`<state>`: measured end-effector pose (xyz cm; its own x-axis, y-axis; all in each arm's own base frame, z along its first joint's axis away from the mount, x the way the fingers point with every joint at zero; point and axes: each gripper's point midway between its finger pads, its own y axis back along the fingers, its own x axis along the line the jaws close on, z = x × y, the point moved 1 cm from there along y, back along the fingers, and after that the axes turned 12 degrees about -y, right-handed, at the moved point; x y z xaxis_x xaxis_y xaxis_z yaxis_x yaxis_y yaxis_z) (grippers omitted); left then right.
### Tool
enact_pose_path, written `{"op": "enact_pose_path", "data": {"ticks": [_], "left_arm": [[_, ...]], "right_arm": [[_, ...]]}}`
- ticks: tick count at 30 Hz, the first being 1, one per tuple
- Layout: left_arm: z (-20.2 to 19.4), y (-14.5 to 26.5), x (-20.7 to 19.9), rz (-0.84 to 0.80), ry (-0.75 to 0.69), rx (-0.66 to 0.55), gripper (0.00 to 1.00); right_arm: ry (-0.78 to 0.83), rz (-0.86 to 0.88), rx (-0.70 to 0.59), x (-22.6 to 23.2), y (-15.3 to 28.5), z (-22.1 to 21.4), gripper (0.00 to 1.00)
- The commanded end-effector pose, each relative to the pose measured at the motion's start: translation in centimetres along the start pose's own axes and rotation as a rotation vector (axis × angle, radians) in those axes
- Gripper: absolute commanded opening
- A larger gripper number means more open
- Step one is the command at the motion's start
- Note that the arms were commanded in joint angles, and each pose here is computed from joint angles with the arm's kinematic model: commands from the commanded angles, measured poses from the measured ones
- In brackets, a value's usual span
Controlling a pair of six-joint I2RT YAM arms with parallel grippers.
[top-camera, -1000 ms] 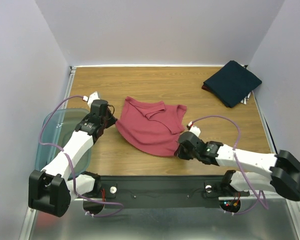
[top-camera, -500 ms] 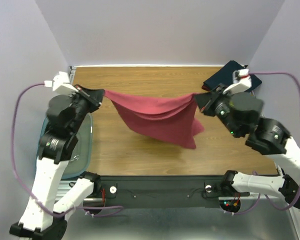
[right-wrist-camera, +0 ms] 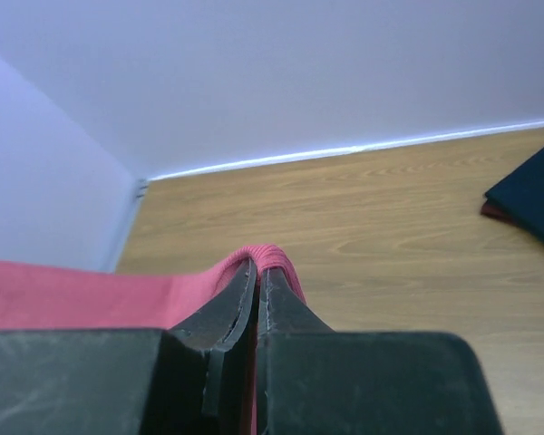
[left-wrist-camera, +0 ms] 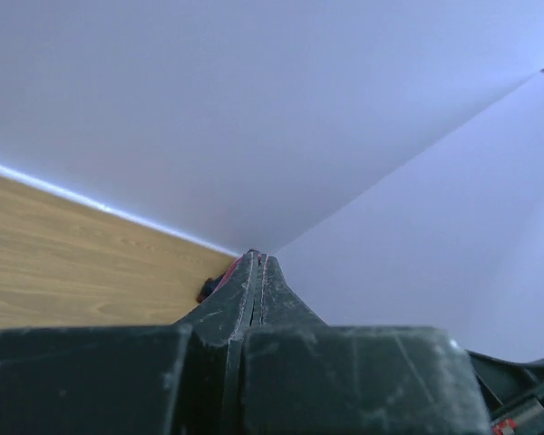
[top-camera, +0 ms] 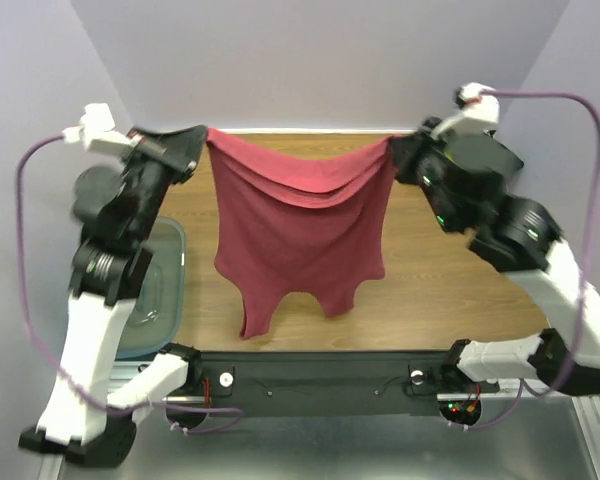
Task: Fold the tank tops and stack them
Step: Flatten the tank top out
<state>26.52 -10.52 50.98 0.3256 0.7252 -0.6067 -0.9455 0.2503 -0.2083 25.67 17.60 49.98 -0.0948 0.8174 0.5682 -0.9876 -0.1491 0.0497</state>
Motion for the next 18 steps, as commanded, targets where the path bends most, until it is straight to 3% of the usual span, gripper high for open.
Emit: {"op": "enact_pose_path", "data": {"ticks": [1, 2, 4, 8, 9, 10, 11, 12, 14, 16, 18], "left_arm": [[-3.1, -7.0, 2.9, 0.05, 0.027, 0.036, 0.0], [-3.6, -7.9, 3.6, 0.071, 0.022, 0.047, 0.0], [-3.5, -10.2, 4.3, 0.074, 0.017, 0.027, 0.0], [-3.9, -18.9, 7.9, 0.085, -0.003, 0.055, 0.0], [-4.1, -20.5, 8.0, 0.053, 0.0, 0.083, 0.0], [-0.8, -21.7, 5.4, -0.014, -0.007, 0.036, 0.0], [-0.1, -22.8, 4.8, -0.044, -0.017, 0.036, 0.0], [-2.6, -25.3, 7.3, -0.01, -0.02, 0.112, 0.0], [0.7, -27.0, 4.5, -0.095, -0.048, 0.048, 0.0], [2.7, -26.9, 3.1, -0.142, -0.053, 0.013, 0.0], [4.0, -25.7, 2.1, -0.162, -0.059, -0.011, 0.0]], "right_arm": [[0.02, 0.032, 0.083, -1.6, -9.5, -0.7, 0.0], [0.027, 0.094, 0.161, -0.3, -10.8, -2.9, 0.01], [0.006, 0.06, 0.178, -3.0, -15.1, -2.1, 0.0], [-0.114, 0.18, 0.279, -4.4, -23.9, -1.8, 0.0], [-0.167, 0.145, 0.336, -6.7, -28.1, -4.8, 0.0], [-0.177, 0.251, 0.232, -4.4, -28.1, 0.2, 0.0], [-0.19, 0.271, 0.19, -4.3, -28.8, 1.5, 0.01], [-0.216, 0.306, 0.139, -4.4, -30.2, 2.6, 0.0], [-0.219, 0.379, 0.056, -3.6, -30.4, 4.8, 0.0], [-0.2, 0.418, -0.034, -2.3, -28.2, 7.8, 0.0], [-0.181, 0.399, -0.068, -3.0, -28.5, 7.9, 0.0]]}}
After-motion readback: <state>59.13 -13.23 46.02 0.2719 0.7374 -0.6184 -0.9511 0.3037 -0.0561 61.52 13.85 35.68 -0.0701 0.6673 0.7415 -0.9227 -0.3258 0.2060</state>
